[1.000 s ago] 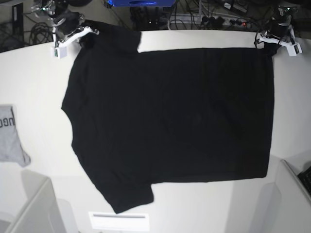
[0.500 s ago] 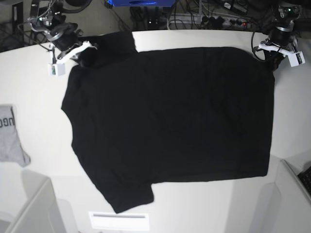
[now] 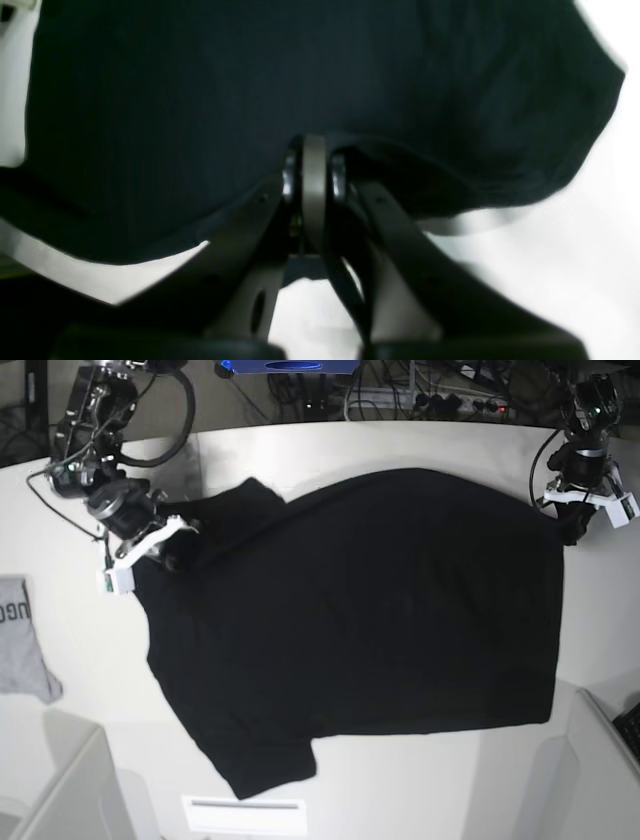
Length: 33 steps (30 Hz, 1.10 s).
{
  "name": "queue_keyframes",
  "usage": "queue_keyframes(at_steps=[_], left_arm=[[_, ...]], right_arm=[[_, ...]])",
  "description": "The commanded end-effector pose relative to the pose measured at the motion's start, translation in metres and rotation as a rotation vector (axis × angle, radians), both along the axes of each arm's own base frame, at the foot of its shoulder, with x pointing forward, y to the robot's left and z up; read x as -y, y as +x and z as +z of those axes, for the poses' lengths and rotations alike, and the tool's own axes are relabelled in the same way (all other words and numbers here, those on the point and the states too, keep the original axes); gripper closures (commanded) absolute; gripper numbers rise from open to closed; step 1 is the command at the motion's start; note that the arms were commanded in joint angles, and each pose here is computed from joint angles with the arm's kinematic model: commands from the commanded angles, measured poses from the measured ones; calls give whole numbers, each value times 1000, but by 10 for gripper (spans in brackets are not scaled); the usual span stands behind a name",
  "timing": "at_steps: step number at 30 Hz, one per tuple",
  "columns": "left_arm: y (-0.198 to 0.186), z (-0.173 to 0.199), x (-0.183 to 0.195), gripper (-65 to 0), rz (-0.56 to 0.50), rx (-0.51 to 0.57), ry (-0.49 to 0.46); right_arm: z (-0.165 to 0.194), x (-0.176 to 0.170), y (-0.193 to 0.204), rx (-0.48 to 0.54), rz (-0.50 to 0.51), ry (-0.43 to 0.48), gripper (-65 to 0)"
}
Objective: Fold the T-shirt properly
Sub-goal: 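Fold the shoulder edge over onto the shirt body with both grippers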
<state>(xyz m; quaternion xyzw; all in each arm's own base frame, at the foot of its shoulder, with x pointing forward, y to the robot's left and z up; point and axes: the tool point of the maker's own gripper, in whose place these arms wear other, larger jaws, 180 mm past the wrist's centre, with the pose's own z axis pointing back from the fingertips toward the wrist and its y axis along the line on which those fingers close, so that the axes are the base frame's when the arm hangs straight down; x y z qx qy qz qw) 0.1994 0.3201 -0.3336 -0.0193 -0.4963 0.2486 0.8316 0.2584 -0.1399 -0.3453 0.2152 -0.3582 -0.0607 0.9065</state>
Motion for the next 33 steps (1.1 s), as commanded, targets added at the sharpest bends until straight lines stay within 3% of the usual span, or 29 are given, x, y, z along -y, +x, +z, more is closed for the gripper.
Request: queue_keyframes(at_steps=[1,4,11,17,24,30,33], left_arm=[[6,7,-3,0,-3,14,4],[11,-1,-9,0,12,-27,-33],[29,-2,-24,0,55,-10,-65],[45,4,-37,0,66,-47,96],[59,9,-39,0,91,-49,159],[70,-8,-44,0,111,-69,115],[74,-12,-45,0,116,-70,98]], right_arm=[[9,2,11,35,-13,7,0],[9,4,26,38,-36,25,0],[-1,15,53,16,-52,38,0],[-3,19,77,11,-69,64,0],[-8,21,108,-10,-88,108,0],[-13,35,124,-27,-106,-32,0],[-16,33,129,-38,-107,-43,0]])
